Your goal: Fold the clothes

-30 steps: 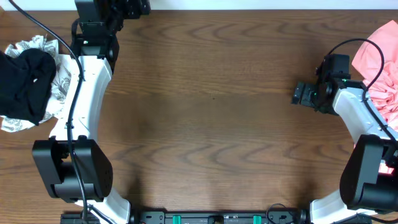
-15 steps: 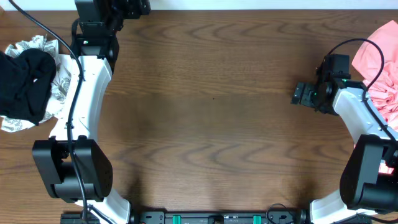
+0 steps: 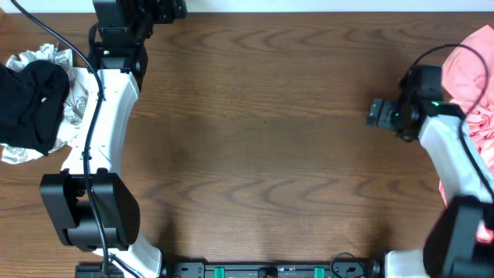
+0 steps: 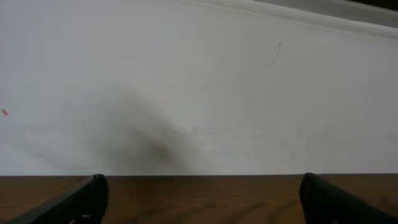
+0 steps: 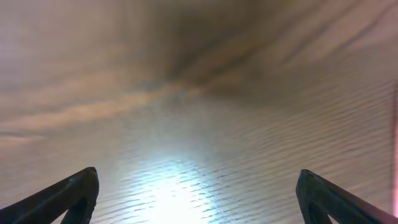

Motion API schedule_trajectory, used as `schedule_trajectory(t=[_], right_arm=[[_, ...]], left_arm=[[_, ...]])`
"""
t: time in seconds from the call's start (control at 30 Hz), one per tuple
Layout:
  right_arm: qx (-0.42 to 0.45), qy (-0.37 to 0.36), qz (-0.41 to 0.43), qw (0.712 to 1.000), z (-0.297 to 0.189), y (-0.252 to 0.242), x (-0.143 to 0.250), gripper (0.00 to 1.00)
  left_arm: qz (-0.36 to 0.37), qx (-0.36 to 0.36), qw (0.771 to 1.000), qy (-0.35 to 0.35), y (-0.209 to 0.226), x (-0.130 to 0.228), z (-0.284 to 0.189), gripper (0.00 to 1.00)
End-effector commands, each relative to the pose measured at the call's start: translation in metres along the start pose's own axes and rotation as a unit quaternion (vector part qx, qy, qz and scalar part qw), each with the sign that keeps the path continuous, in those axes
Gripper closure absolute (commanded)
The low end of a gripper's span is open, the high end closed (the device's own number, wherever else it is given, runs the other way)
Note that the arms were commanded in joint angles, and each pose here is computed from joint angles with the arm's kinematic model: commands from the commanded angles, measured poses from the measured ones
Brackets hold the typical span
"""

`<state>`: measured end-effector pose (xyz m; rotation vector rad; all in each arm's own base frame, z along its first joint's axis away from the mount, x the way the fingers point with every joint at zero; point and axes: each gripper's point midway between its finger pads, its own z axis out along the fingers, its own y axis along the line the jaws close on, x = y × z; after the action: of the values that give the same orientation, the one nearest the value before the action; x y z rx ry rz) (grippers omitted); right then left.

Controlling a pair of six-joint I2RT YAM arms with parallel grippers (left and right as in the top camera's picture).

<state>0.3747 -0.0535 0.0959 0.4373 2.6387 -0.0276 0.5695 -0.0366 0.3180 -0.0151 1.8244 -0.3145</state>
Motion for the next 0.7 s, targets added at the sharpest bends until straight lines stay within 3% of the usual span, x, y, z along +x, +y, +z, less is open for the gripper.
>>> schedule_trajectory(t=[0.0,0.33,0.67], right_arm=[[-0.018,-0.075,0.006,0.997,-0.049,0.006,-0.023,0.01],[-0.059,-0.27,0.013,0.961,-0.192,0.006,-0.047,0.01],[-0.128,-0.38,-0.051,0.915,-0.29,0.039,-0.011,0.01]], left_arm=[[-0.001,0.001,1.0,-0.001,0.0,-0.002,-0.001,0.02],[-0.001,0.001,1.0,-0.001,0.0,-0.002,-0.001,0.02],[-0.001,0.001,1.0,-0.001,0.0,-0.002,-0.001,0.02]])
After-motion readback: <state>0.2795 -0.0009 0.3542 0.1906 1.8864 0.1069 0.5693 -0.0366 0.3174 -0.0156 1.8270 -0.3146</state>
